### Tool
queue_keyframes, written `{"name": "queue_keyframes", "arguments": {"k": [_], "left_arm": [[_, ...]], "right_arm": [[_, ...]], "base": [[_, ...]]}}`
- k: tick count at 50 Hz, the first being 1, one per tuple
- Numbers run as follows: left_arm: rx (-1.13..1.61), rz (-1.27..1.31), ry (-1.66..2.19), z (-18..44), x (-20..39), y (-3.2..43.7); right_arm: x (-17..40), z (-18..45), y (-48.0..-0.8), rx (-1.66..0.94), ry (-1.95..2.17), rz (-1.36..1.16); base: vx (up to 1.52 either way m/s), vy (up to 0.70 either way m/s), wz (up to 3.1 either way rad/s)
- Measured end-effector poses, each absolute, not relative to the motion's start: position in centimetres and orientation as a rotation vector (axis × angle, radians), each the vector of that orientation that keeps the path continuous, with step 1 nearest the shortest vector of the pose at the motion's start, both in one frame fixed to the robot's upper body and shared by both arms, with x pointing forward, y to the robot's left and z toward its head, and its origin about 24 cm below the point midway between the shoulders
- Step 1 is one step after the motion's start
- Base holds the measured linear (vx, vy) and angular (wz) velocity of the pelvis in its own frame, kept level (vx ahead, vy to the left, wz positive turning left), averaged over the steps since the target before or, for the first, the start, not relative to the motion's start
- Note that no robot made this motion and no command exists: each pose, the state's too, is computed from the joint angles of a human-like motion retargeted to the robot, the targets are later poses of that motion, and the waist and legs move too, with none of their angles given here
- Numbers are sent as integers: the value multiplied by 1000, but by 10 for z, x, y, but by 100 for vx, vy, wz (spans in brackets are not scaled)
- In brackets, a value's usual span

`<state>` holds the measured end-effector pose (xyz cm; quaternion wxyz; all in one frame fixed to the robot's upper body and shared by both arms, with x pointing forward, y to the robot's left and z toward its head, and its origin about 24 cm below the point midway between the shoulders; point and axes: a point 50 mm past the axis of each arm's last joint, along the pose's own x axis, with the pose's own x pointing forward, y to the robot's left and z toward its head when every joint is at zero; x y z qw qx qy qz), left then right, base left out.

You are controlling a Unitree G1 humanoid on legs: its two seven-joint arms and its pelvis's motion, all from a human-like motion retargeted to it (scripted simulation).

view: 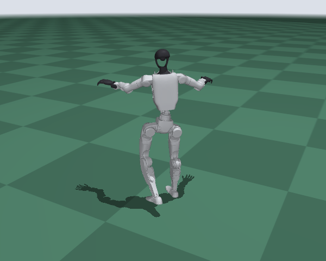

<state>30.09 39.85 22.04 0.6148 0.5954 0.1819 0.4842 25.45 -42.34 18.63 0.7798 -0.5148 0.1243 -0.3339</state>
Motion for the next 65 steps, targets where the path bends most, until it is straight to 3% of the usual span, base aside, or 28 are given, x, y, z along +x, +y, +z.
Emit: {"name": "queue_keyframes", "arguments": {"k": [14,25,40,52,65], "left_arm": [[1142,1322,-230,260,295,393],[1193,1351,88,251,276,426],[1471,1283,368,242,243,458],[1217,1373,120,231,246,450],[1351,1308,745,206,221,472]], "right_arm": [[263,203,-406,-1151,-70,-814],[259,191,-420,-1119,112,-803],[270,182,-411,-1062,115,-676],[273,237,-414,-1126,-83,-875],[259,210,-438,-1107,292,-804]], "base": [[-17,24,-195],[-42,20,-113],[-37,-9,-61],[-56,-22,-15],[-47,-6,30]]}}
